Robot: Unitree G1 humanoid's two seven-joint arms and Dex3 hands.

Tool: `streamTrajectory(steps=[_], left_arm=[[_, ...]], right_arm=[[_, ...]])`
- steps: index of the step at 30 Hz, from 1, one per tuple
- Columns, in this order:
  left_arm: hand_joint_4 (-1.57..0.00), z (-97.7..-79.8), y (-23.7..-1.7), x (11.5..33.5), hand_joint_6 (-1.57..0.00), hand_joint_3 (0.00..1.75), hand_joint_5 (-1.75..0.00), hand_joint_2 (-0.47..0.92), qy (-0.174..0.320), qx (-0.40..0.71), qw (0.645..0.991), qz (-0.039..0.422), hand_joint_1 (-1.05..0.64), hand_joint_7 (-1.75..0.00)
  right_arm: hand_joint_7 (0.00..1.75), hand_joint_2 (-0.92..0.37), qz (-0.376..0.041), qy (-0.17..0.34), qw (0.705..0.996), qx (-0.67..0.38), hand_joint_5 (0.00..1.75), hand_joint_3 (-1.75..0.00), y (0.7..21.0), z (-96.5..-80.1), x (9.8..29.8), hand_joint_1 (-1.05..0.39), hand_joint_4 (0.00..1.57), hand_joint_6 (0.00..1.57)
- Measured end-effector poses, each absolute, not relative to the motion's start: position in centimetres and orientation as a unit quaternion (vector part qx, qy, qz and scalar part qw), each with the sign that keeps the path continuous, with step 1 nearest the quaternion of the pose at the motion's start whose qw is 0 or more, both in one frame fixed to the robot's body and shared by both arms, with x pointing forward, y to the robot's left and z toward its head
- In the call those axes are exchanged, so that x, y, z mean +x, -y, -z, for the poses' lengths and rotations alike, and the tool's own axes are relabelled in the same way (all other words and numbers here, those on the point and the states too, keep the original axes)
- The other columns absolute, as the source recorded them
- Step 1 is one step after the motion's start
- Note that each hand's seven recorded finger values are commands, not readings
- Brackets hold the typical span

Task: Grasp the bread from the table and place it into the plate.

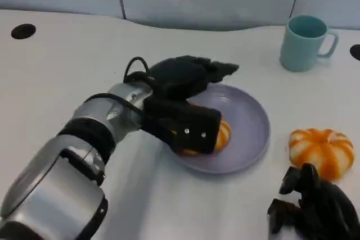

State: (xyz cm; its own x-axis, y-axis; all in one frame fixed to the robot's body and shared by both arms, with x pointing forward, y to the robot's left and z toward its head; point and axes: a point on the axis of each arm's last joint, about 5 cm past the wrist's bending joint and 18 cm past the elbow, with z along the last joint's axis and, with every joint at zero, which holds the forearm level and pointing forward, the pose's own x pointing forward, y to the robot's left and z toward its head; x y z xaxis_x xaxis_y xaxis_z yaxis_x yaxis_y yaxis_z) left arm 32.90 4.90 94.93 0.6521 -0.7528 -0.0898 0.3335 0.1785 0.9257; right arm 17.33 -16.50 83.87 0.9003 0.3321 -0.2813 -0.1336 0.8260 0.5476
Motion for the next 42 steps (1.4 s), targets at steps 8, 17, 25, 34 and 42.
streamTrajectory(steps=[8,17,25,34,42], left_arm=[[-0.16,-94.8,-6.9,32.8,-0.15,0.40,-0.10,0.92,0.185,0.389,0.824,0.367,-0.94,-0.07],[-0.38,-94.3,-9.4,32.6,-0.38,0.36,-0.28,0.92,0.175,0.248,0.885,0.352,-0.78,-0.11],[-0.44,-91.6,-12.7,30.7,-0.44,0.37,-0.35,0.92,0.161,0.055,0.937,0.305,-0.72,-0.11],[-0.43,-92.1,-12.6,30.9,-0.45,0.37,-0.37,0.92,0.168,0.048,0.936,0.306,-0.72,-0.10],[-0.64,-89.3,-14.7,27.1,-0.82,0.35,-1.24,0.92,0.111,-0.187,0.950,0.224,-0.46,-0.42]], right_arm=[[1.11,-0.92,-0.124,-0.186,0.937,0.267,1.31,-0.47,16.5,-83.9,17.3,-0.46,1.26,1.20],[1.13,-0.92,-0.121,-0.185,0.938,0.267,1.32,-0.47,16.6,-83.9,17.3,-0.46,1.25,1.19],[1.16,-0.92,-0.121,-0.185,0.938,0.268,1.33,-0.49,16.8,-83.8,17.2,-0.46,1.23,1.16],[1.17,-0.92,-0.122,-0.186,0.937,0.268,1.34,-0.49,16.8,-83.8,17.2,-0.46,1.22,1.16],[1.14,-0.92,-0.125,-0.181,0.937,0.271,1.32,-0.48,16.6,-83.7,17.6,-0.48,1.27,1.19]])
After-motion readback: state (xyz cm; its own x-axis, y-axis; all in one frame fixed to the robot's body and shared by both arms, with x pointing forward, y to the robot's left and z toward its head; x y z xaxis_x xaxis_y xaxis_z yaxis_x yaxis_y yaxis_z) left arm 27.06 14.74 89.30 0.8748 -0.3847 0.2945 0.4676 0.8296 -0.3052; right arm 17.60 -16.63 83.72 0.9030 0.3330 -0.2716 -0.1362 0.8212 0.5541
